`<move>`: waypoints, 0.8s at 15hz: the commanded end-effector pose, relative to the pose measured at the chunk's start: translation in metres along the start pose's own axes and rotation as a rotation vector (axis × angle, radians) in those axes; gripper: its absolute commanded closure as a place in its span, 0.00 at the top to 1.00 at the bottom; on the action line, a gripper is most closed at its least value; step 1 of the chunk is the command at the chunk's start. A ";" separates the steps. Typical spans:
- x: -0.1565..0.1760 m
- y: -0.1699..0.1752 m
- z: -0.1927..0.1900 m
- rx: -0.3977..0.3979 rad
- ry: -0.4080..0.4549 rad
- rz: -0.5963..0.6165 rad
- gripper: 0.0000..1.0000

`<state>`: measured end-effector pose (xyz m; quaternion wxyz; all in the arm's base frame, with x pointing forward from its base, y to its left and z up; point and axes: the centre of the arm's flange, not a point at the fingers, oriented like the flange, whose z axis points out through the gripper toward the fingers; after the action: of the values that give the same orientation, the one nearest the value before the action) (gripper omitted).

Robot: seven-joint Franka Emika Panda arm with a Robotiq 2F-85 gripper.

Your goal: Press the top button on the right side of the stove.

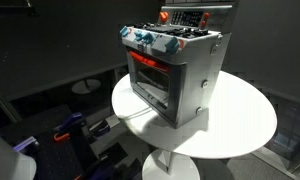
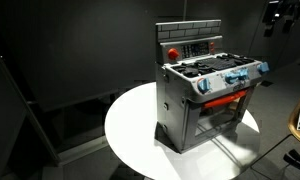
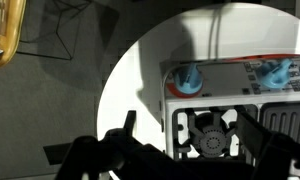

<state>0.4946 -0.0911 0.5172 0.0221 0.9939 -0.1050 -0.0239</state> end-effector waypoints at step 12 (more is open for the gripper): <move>-0.003 0.004 0.000 0.000 -0.013 0.007 1.00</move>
<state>0.4912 -0.0940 0.5176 0.0217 0.9934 -0.1085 -0.0303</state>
